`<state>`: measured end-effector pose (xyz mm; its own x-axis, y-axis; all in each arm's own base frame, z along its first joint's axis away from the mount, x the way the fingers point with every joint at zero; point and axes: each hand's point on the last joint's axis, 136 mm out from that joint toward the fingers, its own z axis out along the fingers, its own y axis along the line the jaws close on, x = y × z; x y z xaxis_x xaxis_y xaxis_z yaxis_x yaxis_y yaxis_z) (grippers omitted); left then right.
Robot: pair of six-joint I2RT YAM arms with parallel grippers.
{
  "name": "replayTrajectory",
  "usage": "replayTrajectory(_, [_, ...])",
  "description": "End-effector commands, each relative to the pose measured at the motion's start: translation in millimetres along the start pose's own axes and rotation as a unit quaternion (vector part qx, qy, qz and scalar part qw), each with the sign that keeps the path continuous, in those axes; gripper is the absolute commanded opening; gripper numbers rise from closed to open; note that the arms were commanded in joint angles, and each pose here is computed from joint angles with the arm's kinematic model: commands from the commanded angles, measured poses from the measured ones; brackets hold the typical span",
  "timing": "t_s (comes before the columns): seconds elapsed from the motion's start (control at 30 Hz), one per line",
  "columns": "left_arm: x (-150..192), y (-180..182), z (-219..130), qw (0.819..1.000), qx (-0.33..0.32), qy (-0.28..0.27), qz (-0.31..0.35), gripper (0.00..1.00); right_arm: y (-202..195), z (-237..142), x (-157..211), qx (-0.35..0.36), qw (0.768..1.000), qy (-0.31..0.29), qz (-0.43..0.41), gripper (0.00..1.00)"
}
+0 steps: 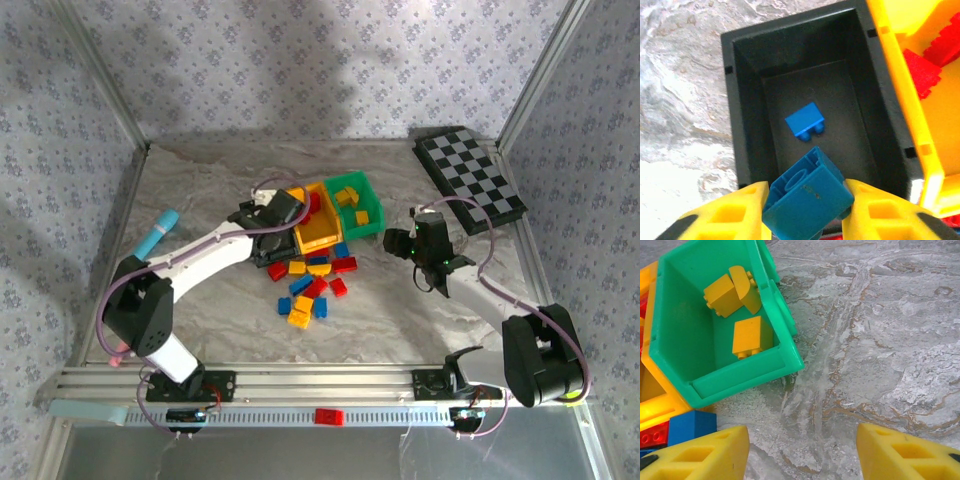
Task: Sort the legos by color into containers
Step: Place the lego in the container, then pick up the lego from the center of the table.
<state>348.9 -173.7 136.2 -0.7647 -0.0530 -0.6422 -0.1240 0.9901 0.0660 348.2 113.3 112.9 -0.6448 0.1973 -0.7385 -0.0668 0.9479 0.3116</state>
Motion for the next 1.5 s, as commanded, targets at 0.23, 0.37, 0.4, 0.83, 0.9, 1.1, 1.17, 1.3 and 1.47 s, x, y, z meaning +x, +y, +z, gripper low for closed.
replayTrajectory(0.23, [-11,4,0,1.000,0.023,0.011,-0.009,0.61,49,12,15,-0.062,0.997,0.026,-0.032,0.61])
replayTrajectory(0.37, [-9,-3,-4,0.998,0.062,0.005,-0.017,0.61,70,14,21,-0.096,0.993,0.036,-0.055,0.62])
replayTrajectory(0.4, [-7,-6,-5,0.997,0.071,0.007,-0.018,0.61,77,15,23,-0.108,0.991,0.040,-0.064,0.62])
replayTrajectory(0.83, [34,11,-12,0.996,0.087,0.011,-0.013,0.63,127,37,60,-0.168,0.967,0.138,-0.134,0.62])
replayTrajectory(0.9, [38,18,-14,0.997,0.078,0.006,-0.010,0.63,126,40,63,-0.164,0.967,0.145,-0.134,0.62])
replayTrajectory(1.1, [56,27,-9,0.997,0.075,0.014,-0.007,0.63,120,37,82,-0.151,0.965,0.169,-0.135,0.62])
replayTrajectory(1.17, [61,22,-6,0.996,0.089,0.018,-0.003,0.63,121,31,86,-0.146,0.963,0.173,-0.147,0.62])
replayTrajectory(1.3, [71,16,-4,0.994,0.102,0.031,0.016,0.63,121,19,88,-0.130,0.959,0.186,-0.169,0.62])
replayTrajectory(1.47, [87,4,-7,0.989,0.135,0.034,0.041,0.63,126,3,100,-0.136,0.949,0.215,-0.187,0.62])
